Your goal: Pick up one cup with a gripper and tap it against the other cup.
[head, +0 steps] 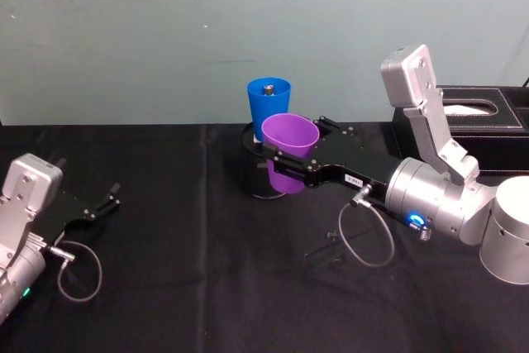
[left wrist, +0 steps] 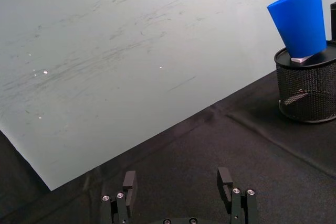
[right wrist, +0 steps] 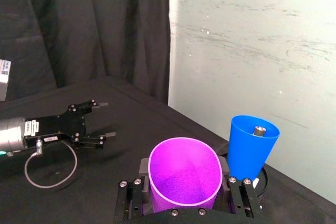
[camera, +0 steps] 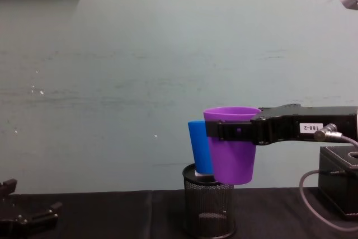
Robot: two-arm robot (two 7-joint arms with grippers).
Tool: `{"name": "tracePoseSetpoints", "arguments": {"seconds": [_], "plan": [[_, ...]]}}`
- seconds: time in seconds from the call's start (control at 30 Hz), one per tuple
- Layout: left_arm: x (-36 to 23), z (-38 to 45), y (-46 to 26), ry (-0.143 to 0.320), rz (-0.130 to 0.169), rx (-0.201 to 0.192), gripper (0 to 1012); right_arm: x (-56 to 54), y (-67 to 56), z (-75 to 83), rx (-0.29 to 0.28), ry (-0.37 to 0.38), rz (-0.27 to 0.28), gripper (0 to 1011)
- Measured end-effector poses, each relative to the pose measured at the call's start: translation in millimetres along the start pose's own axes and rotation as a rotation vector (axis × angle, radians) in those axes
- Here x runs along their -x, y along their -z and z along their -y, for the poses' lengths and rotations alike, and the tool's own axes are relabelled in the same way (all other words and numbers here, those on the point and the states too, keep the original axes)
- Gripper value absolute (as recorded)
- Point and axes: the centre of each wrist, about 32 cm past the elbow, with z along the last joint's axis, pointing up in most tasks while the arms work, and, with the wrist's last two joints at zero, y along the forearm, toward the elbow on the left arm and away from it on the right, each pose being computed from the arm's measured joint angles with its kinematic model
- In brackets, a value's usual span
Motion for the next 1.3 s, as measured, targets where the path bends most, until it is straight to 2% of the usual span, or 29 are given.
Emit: {"name": "tracePoseSetpoints", "arguments": {"seconds": [1.3], "plan": [[0.0,0.0,0.0,0.000,0.000,0.000,1000,-0.4,-0.1,-0.2,0.000,-0.001,0.001,735]]}}
